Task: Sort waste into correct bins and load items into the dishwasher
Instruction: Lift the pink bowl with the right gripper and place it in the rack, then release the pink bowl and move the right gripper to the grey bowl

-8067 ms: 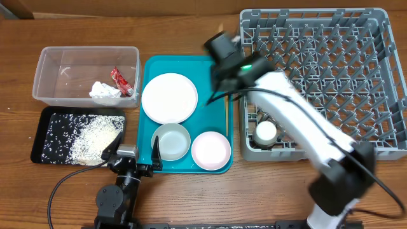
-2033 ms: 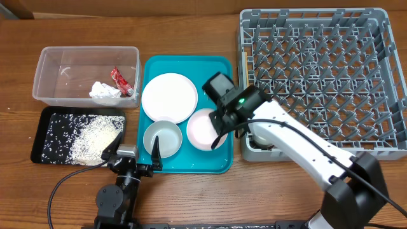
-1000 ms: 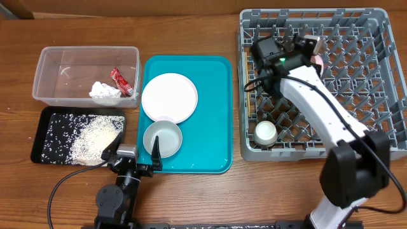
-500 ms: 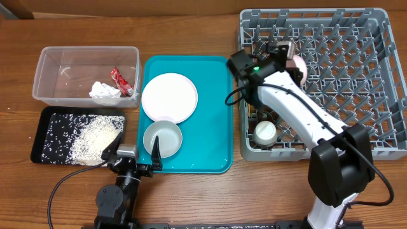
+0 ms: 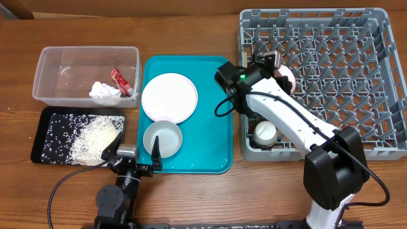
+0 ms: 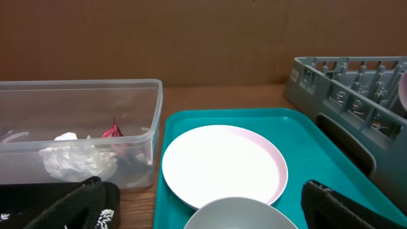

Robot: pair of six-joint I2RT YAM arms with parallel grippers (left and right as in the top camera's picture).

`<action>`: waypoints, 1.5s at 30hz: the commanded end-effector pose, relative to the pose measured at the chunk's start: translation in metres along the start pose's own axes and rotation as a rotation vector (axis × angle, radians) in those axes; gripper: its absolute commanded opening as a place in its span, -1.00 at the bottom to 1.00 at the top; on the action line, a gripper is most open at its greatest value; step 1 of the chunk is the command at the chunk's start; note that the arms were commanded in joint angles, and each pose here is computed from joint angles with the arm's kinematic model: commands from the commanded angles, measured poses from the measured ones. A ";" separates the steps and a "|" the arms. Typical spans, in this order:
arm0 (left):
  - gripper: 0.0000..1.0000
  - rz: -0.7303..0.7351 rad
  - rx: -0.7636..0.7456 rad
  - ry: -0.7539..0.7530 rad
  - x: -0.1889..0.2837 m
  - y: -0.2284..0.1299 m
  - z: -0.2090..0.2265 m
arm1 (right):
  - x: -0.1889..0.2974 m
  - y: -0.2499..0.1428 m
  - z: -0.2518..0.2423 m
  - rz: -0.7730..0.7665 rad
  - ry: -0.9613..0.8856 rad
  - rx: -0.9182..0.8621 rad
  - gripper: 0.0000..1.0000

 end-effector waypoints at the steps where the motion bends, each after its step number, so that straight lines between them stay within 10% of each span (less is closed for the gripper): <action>1: 0.99 0.000 -0.019 0.018 0.000 -0.001 0.002 | 0.006 -0.001 0.008 0.005 0.033 -0.023 -0.92; 15: 1.00 0.000 -0.019 0.018 0.000 -0.001 0.002 | -0.019 0.037 -0.009 -0.128 -0.100 -0.096 -0.92; 37: 1.00 0.000 -0.019 0.018 0.000 -0.001 0.002 | 0.008 -0.011 0.011 -0.012 0.002 -0.008 -0.92; 45: 1.00 0.000 -0.019 0.018 0.000 -0.001 0.002 | 0.019 -0.020 0.025 0.046 0.105 0.006 -0.47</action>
Point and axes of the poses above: each gripper's point midway between its finger pads, its own x axis back along the fingers, its own z axis along the line the jaws close on, y = z × x, the point moved 8 cm from there along x, back along the fingers, and after that the axes turned 1 degree about x, right-handed, at the moved point
